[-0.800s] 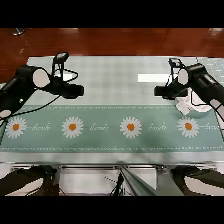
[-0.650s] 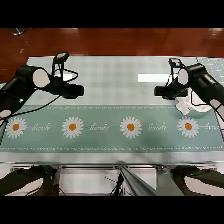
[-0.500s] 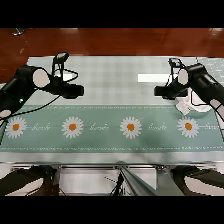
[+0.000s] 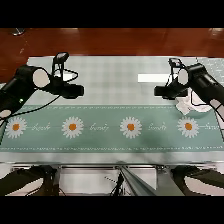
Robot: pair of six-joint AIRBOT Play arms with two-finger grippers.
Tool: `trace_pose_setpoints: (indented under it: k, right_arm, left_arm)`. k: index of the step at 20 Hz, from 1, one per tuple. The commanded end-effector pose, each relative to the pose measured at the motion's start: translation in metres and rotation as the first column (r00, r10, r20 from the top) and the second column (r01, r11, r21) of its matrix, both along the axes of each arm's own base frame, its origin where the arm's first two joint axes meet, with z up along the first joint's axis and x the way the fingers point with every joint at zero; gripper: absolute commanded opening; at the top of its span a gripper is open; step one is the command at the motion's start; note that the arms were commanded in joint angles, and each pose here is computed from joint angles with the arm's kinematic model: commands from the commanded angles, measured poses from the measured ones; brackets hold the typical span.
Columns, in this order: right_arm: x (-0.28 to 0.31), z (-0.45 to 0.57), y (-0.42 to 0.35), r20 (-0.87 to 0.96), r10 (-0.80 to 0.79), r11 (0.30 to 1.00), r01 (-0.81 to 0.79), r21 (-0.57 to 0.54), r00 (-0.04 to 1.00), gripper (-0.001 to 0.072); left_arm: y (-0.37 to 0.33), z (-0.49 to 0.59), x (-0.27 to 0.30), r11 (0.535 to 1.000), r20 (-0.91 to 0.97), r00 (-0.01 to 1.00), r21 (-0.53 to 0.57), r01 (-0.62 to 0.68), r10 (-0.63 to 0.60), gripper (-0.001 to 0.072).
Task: Fold the shirts.
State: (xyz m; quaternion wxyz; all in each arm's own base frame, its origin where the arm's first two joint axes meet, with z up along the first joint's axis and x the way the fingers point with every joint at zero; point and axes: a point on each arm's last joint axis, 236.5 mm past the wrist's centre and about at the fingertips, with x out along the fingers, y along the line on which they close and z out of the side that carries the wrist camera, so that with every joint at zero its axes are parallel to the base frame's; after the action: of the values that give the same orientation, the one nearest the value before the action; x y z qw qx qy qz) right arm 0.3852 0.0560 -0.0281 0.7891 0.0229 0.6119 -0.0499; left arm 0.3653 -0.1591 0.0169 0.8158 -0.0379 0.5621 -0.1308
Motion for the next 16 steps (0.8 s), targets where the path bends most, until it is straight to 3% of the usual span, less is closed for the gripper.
trace_pose_setpoints:
  k: [1, 5, 8, 9, 10, 12, 13, 16]
  right_arm:
    - [0.0, 0.0, 0.0, 0.0, 0.0, 1.0, 0.0, 0.001, 1.0, 0.0021]
    - [0.001, 0.001, -0.002, 0.007, 0.003, 1.0, -0.003, -0.008, 1.0, 0.0021]
    - [0.028, 0.012, -0.023, 0.115, 0.072, 0.99, -0.057, -0.128, 0.991, 0.0034]
    - [0.042, 0.021, -0.037, 0.167, 0.113, 0.975, -0.076, -0.208, 0.979, 0.0286]
    - [0.054, 0.03, -0.049, 0.199, 0.17, 0.951, -0.107, -0.29, 0.965, 0.0626]
    - [0.069, 0.047, -0.075, 0.227, 0.236, 0.896, -0.122, -0.426, 0.945, 0.0637]
    - [0.071, 0.051, -0.091, 0.248, 0.199, 0.894, -0.073, -0.441, 0.948, 0.0636]
    - [0.061, 0.045, -0.156, 0.31, -0.088, 0.921, 0.196, -0.338, 0.947, 0.063]
  left_arm:
    - [0.0, 0.0, 0.0, 1.0, -0.001, 1.0, 0.0, 0.0, 0.0, 0.0029]
    - [-0.001, 0.002, 0.005, 1.0, 0.021, 1.0, -0.007, -0.003, 0.003, 0.0029]
    - [-0.006, 0.004, 0.024, 0.999, 0.09, 0.996, -0.028, -0.016, 0.018, 0.0052]
    - [-0.003, 0.003, 0.03, 1.0, 0.109, 0.994, -0.022, -0.02, 0.022, 0.0283]
    - [0.002, 0.002, 0.035, 1.0, 0.127, 0.992, 0.003, -0.02, 0.019, 0.0678]
    - [0.023, 0.002, 0.045, 0.995, 0.172, 0.985, 0.096, -0.014, -0.003, 0.0704]
    - [0.031, 0.002, 0.048, 0.993, 0.179, 0.984, 0.12, -0.02, -0.002, 0.0704]
    - [0.041, 0.001, 0.05, 0.992, 0.179, 0.984, 0.12, -0.044, 0.022, 0.0703]
